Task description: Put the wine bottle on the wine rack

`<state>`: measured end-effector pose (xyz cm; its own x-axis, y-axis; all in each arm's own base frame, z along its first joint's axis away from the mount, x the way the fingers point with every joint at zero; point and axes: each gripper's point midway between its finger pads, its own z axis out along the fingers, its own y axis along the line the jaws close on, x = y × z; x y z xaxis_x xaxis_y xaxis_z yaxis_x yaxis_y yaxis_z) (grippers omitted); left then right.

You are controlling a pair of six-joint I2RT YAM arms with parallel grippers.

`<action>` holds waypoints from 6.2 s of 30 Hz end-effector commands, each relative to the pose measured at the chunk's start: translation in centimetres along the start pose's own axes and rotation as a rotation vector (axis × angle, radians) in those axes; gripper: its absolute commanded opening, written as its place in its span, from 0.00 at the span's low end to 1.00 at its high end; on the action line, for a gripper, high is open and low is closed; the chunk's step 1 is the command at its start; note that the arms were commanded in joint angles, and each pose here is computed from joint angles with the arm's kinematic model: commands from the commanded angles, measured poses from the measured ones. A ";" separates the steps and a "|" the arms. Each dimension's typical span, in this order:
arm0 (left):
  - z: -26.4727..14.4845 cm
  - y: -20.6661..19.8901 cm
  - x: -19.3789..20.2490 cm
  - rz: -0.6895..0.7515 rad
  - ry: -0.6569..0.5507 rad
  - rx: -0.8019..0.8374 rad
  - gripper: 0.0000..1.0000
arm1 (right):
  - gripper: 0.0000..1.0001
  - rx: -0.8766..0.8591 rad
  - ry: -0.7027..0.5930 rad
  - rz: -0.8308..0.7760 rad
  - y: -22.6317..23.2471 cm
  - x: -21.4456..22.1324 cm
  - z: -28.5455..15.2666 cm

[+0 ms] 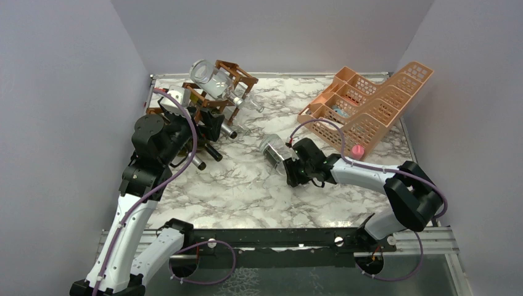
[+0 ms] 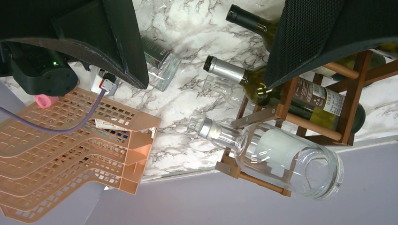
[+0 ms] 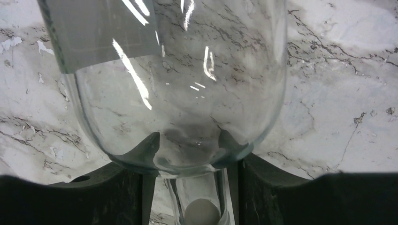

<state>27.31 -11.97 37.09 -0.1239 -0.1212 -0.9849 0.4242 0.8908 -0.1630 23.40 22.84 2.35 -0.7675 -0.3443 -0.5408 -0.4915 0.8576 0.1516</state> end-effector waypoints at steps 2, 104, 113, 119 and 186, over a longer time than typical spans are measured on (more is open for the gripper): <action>-0.5 -0.7 -1.2 0.017 -0.025 0.028 0.99 | 0.52 -0.005 -0.051 0.016 0.2 -1.1 1.1; -10.0 2.4 -10.5 0.060 -0.371 -0.252 0.99 | 0.01 -0.658 -0.774 -0.199 28.1 -34.3 -12.2; -10.1 2.5 -10.5 0.063 -0.367 -0.258 0.99 | 0.01 -0.627 -0.740 -0.201 28.9 -35.4 -9.1; -9.9 2.5 -10.3 0.067 -0.361 -0.255 0.99 | 0.15 -0.601 -0.704 -0.206 28.8 -35.1 -6.8; -5.2 -0.4 1.0 0.021 -0.072 -0.005 0.99 | 1.00 0.209 -0.491 0.090 5.1 -16.5 -14.4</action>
<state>23.48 -9.05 34.50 -0.1035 -0.1518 -0.9830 0.3274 0.9280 -0.1778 28.11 34.55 24.92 -0.4886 -0.0775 -0.8690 -0.4944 0.8453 0.2026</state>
